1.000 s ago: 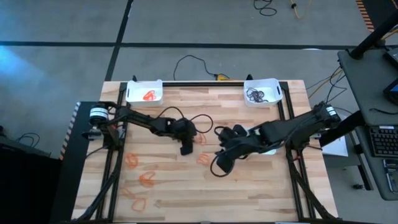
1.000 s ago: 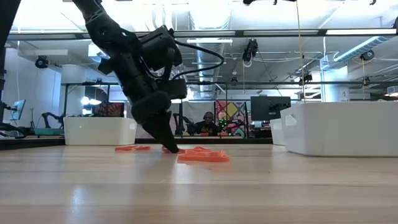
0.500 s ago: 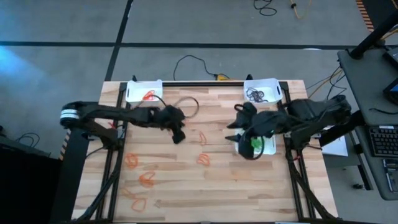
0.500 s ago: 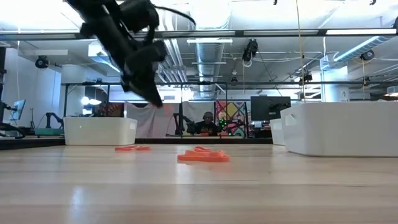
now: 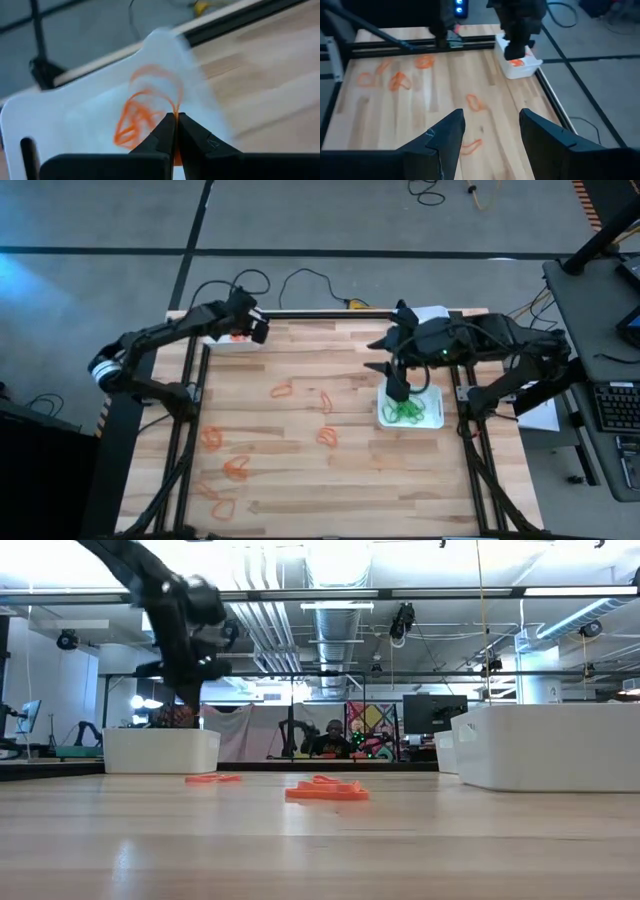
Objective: Sort rubber bands into baskets
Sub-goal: Put the orange rubber band into the top left white bin
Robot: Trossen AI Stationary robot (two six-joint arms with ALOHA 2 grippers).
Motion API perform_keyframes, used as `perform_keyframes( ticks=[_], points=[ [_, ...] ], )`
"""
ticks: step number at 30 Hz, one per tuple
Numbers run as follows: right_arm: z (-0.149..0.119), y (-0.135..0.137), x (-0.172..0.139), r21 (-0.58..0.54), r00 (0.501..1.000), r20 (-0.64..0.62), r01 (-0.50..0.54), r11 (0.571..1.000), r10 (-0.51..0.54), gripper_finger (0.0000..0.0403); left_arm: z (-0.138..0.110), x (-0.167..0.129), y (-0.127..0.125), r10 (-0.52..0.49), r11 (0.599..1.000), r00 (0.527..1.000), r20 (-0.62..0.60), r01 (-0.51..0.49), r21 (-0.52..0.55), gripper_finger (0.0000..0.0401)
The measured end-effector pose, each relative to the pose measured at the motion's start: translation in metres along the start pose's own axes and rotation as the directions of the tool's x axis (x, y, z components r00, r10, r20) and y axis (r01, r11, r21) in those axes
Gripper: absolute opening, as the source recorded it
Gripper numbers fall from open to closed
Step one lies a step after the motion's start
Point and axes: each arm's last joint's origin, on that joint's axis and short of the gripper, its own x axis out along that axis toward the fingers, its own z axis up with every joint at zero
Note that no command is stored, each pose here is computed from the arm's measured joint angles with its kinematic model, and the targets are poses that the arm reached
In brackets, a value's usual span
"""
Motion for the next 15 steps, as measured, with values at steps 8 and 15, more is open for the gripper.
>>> perform_keyframes(
  ticks=[8, 15],
  points=[
    [0.001, -0.018, 0.005, 0.138, 0.998, -0.008, 0.062, 0.989, -0.061, 0.0185, 0.005, 0.060, 0.022, 0.063, 0.995, 0.987, -0.147, -0.074, -0.068, 0.0000],
    [0.004, -0.023, 0.007, 0.177, 0.997, 0.017, 0.071, 0.982, -0.075, 0.0185, 0.009, 0.084, 0.027, 0.092, 0.994, 0.970, -0.224, -0.102, -0.034, 0.0016]
  ],
)
